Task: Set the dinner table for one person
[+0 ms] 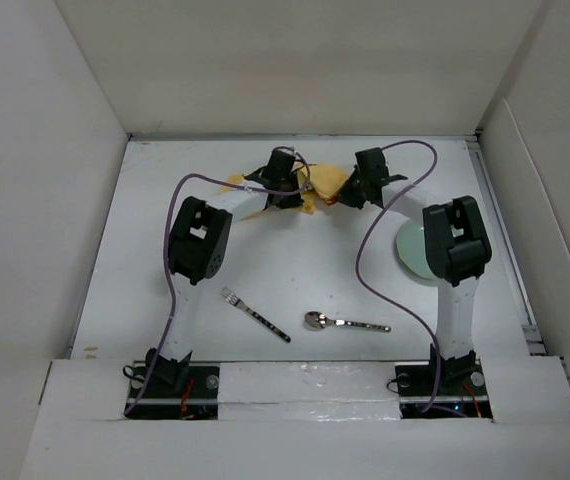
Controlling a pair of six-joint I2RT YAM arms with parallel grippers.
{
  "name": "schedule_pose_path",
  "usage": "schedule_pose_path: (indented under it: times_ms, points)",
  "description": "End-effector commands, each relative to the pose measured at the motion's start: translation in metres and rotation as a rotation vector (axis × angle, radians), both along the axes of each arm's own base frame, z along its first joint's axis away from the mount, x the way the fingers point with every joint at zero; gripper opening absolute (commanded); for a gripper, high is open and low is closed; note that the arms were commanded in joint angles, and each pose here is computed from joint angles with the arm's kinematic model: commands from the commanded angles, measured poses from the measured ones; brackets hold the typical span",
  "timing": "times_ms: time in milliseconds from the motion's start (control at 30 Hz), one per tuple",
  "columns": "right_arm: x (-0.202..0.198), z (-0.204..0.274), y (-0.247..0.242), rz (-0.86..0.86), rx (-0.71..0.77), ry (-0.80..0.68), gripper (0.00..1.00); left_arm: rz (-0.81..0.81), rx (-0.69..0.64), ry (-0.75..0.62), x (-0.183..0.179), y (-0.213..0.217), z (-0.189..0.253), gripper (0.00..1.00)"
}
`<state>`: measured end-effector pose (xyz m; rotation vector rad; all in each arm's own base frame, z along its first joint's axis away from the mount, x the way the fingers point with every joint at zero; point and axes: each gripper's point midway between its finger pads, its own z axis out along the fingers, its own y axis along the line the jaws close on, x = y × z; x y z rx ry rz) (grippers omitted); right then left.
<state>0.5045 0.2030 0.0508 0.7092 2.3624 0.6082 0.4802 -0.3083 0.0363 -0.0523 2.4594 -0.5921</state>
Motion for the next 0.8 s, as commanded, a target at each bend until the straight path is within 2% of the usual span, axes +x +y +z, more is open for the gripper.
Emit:
schedule_pose_path:
  times_ms: [0, 167, 300, 400, 433, 500, 567, 600, 633, 700, 767]
  points:
    - [0.027, 0.086, -0.007, -0.022, -0.023, -0.24, 0.0, -0.003, 0.056, 0.002, 0.006, 0.004, 0.002, 0.0]
    - [0.015, 0.143, -0.018, -0.003, -0.067, -0.338, 0.0, -0.045, 0.058, -0.091, -0.003, 0.011, 0.058, 0.0]
    - [-0.006, 0.179, -0.027, 0.016, -0.09, -0.399, 0.0, -0.036, 0.054, -0.209, -0.03, 0.036, 0.122, 0.0]
    - [-0.021, 0.186, -0.033, 0.03, -0.088, -0.404, 0.0, -0.038, 0.041, -0.196, -0.045, 0.041, 0.124, 0.0]
    - [-0.031, 0.182, -0.038, 0.024, -0.096, -0.387, 0.0, -0.066, 0.061, -0.115, -0.06, 0.035, 0.1, 0.0]
    - [-0.036, 0.181, -0.041, 0.018, -0.101, -0.375, 0.0, -0.071, 0.077, -0.093, -0.066, 0.033, 0.091, 0.01]
    - [-0.052, 0.175, -0.042, 0.024, -0.11, -0.348, 0.0, -0.081, 0.086, -0.042, -0.081, 0.03, 0.069, 0.17]
    - [-0.057, 0.173, -0.044, 0.024, -0.116, -0.343, 0.0, -0.102, 0.067, -0.033, -0.087, 0.022, 0.066, 0.32]
    - [-0.063, 0.163, -0.048, 0.022, -0.129, -0.321, 0.0, -0.116, 0.053, -0.006, -0.097, 0.017, 0.057, 0.38]
    - [-0.071, 0.167, -0.049, 0.018, -0.135, -0.333, 0.0, -0.18, 0.03, 0.008, -0.117, -0.008, 0.054, 0.45]
    - [-0.077, 0.169, -0.052, 0.012, -0.14, -0.335, 0.0, -0.215, 0.035, -0.006, -0.128, -0.027, 0.053, 0.46]
